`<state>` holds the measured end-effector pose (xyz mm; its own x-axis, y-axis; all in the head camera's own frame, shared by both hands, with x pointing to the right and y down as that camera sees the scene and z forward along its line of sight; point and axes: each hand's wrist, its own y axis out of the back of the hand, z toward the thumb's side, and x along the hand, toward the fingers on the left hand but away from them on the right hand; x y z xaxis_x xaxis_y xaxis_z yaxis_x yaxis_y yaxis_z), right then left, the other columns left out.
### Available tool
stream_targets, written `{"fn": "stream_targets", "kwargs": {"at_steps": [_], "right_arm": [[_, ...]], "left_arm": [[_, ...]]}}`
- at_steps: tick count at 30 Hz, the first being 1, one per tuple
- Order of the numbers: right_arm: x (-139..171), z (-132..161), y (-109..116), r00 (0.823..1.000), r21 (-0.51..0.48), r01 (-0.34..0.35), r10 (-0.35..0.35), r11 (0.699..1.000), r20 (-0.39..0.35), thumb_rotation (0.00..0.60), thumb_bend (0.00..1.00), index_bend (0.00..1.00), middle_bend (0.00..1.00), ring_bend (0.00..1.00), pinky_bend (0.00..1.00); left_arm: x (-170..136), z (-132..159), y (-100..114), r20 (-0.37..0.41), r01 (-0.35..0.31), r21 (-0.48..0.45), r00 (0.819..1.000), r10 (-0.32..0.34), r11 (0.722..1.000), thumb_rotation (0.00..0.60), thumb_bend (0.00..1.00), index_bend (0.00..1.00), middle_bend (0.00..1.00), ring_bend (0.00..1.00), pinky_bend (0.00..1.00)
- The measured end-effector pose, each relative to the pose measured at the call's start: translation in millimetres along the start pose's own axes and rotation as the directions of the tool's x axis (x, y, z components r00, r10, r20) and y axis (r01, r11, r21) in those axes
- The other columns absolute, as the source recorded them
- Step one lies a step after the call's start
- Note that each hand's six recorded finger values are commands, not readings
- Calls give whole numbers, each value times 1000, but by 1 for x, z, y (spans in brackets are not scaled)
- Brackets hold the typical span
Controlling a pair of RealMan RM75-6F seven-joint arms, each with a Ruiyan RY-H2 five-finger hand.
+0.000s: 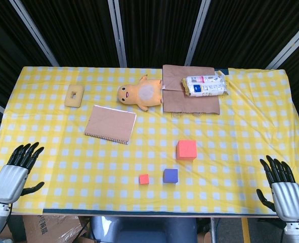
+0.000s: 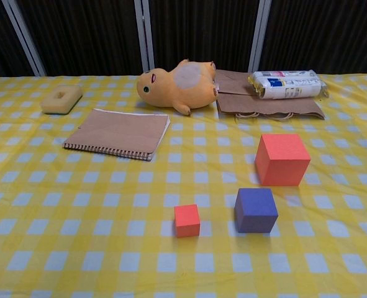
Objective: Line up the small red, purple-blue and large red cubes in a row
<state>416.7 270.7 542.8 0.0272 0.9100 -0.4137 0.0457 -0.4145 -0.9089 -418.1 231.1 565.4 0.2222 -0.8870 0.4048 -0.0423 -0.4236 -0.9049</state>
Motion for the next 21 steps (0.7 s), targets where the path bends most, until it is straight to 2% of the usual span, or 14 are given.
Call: {"fn": "stream_targets", "kwargs": {"at_steps": [11, 13, 15, 16, 18, 21], "right_arm": [[1, 2, 0, 1000, -13, -9, 9, 1000, -2, 600, 385, 0, 0, 0, 71], [0, 4, 0, 1000, -17, -15, 15, 1000, -10, 600, 384, 0, 25, 50, 158], [-1, 8, 1, 999, -22, -21, 20, 1000, -25, 600, 383, 0, 164, 228, 385], [-2, 10, 2, 999, -25, -22, 22, 999, -33, 600, 383, 0, 235, 306, 464], [-5, 16, 4, 998, -34, -31, 29, 999, -56, 600, 384, 0, 487, 565, 670], [-13, 26, 5, 992, -47, -66, 60, 997, -107, 600, 383, 0, 772, 838, 862]], "left_arm": [[0, 0, -1, 0, 1, -2, 1000, -1, 1000, 600, 0, 0, 0, 0, 0], [1, 0, -1, -2, 2, -4, 1000, -2, 1000, 600, 0, 0, 0, 0, 0], [1, 1, -1, 0, 5, -5, 1000, -5, 1000, 600, 0, 0, 0, 0, 0], [1, 1, -1, 2, 5, -4, 1000, -5, 1000, 600, 0, 0, 0, 0, 0], [1, 2, -1, 9, 6, -2, 1000, -6, 1000, 600, 0, 0, 0, 0, 0], [2, 4, -3, 18, 12, -5, 1000, -12, 1000, 600, 0, 0, 0, 0, 0]]}}
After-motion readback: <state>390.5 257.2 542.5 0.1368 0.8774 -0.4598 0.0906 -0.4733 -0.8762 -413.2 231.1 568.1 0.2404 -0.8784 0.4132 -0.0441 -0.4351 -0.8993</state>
